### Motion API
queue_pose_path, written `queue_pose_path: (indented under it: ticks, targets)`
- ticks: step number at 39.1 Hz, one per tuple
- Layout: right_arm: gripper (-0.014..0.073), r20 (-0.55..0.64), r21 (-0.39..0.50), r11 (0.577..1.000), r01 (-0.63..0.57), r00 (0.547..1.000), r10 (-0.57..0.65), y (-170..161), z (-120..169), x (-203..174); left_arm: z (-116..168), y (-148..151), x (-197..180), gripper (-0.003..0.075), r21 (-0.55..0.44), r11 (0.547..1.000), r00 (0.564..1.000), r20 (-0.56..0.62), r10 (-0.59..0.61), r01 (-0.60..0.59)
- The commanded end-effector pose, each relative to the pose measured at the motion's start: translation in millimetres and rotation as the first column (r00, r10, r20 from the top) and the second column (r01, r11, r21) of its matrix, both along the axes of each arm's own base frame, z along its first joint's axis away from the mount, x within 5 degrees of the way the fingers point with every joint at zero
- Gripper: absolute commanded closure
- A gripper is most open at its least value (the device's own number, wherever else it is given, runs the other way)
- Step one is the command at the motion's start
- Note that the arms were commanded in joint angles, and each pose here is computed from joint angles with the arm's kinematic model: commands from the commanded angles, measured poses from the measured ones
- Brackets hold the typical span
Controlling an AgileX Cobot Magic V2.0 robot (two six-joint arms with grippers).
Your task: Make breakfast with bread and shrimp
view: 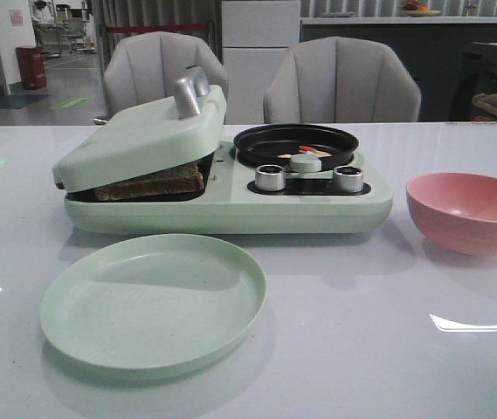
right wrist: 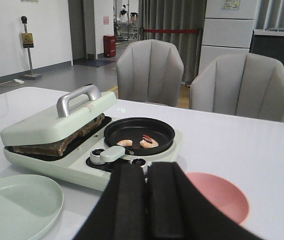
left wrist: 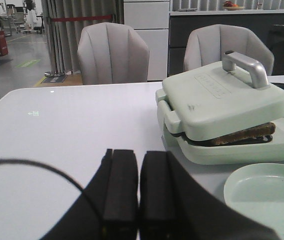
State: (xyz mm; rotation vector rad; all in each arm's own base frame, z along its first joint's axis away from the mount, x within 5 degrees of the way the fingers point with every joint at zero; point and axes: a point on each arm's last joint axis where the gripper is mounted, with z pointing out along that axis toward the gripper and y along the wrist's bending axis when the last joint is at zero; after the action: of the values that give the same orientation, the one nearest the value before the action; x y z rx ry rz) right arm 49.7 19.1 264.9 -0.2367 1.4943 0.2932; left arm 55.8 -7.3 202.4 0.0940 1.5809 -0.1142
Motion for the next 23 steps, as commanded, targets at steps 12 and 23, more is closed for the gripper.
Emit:
queue_pose_path:
  ticks: [12, 23]
  targets:
    - [0.0467, 0.094, 0.027, 0.999, 0.02, 0.995, -0.023, -2.3, 16.1, -0.9, 1.8, -0.3, -0.6, 0.0606, -0.023, 1.0, 0.997, 0.075, -0.005, 0.006]
    - [0.0467, 0.113, -0.049, 0.989, 0.14, 0.985, -0.134, -8.4, -6.1, -1.7, 1.8, -0.3, -0.6, 0.0606, -0.023, 1.0, 0.997, 0.075, -0.005, 0.006]
